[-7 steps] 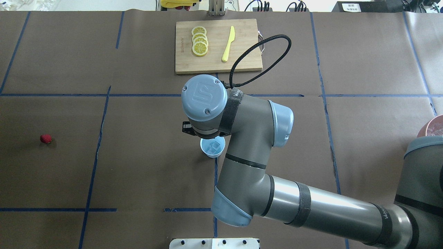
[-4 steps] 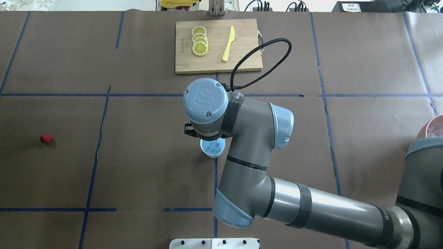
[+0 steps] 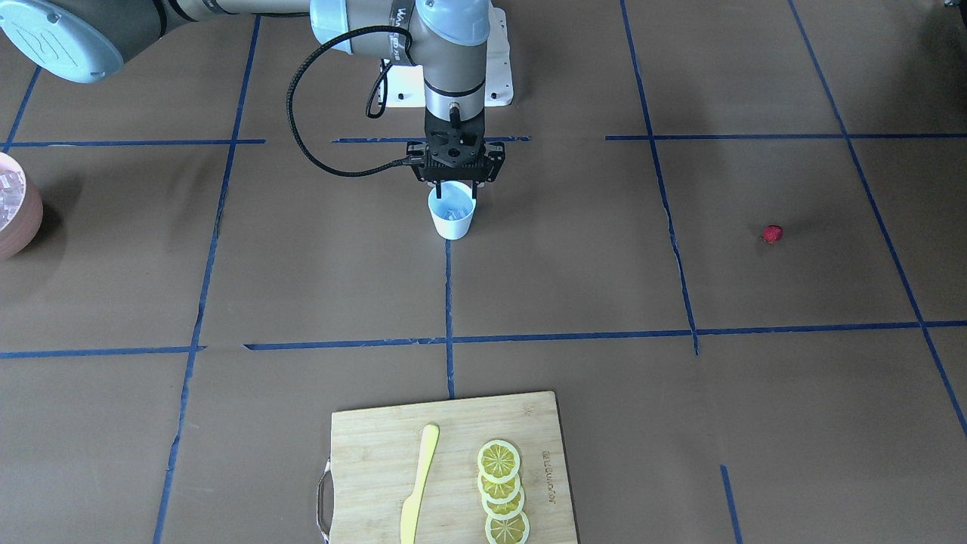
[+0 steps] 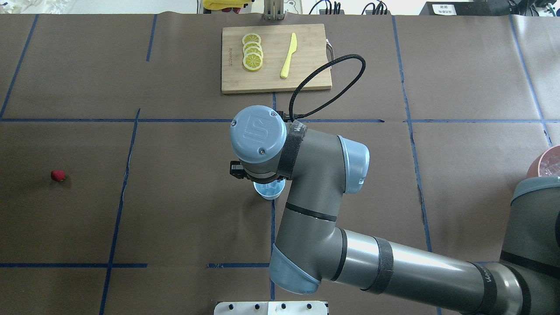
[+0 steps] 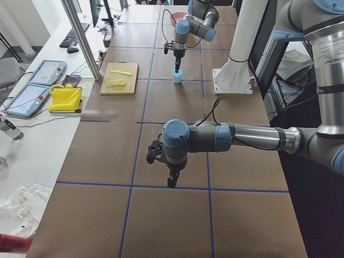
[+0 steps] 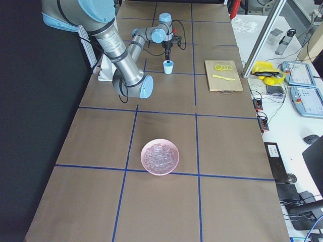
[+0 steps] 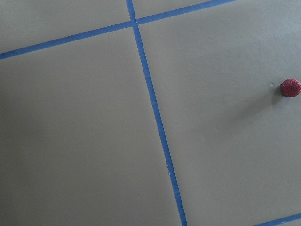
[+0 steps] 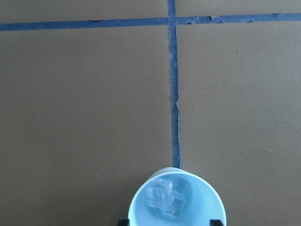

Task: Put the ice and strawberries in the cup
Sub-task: 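Withdraw the right gripper back toward the pink bowl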

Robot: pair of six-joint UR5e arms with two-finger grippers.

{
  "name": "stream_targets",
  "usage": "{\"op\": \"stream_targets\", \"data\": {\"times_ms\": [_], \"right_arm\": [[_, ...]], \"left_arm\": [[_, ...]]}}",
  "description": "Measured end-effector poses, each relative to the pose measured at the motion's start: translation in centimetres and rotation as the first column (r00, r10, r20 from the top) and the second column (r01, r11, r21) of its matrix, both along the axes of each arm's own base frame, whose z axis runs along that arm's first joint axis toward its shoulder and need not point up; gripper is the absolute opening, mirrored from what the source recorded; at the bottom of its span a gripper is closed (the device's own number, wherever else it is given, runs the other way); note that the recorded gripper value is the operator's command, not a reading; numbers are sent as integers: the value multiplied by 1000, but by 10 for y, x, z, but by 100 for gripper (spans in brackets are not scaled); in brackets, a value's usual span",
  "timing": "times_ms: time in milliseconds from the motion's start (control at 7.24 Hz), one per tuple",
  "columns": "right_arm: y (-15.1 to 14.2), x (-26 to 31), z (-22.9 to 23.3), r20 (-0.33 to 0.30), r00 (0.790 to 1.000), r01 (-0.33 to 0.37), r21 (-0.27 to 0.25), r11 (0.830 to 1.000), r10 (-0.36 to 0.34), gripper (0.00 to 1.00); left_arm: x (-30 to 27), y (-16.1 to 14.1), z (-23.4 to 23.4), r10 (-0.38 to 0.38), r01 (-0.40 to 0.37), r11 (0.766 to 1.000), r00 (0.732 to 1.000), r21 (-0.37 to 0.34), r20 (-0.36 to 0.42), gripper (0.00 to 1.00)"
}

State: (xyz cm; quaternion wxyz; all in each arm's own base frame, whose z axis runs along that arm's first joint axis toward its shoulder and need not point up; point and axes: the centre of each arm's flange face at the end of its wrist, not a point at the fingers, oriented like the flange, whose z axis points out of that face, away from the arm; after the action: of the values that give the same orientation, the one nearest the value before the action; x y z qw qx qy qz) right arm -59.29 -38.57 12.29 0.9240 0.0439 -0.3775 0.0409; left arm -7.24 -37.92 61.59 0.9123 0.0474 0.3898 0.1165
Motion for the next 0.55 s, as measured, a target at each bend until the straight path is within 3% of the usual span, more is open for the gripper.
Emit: {"op": "stream_targets", "data": {"times_ms": [276,552], "right_arm": [[-2,4,-4,9,1000,2,3,1000,-2,99],[-44,37,4,9,1000,14,16,1000,-14,99]], "left_arm": [[0,-4,-3,-1,1,1000,1000,14,3,100],[-1,-20,-13,-1,0,998,1000,55,9,100]]}}
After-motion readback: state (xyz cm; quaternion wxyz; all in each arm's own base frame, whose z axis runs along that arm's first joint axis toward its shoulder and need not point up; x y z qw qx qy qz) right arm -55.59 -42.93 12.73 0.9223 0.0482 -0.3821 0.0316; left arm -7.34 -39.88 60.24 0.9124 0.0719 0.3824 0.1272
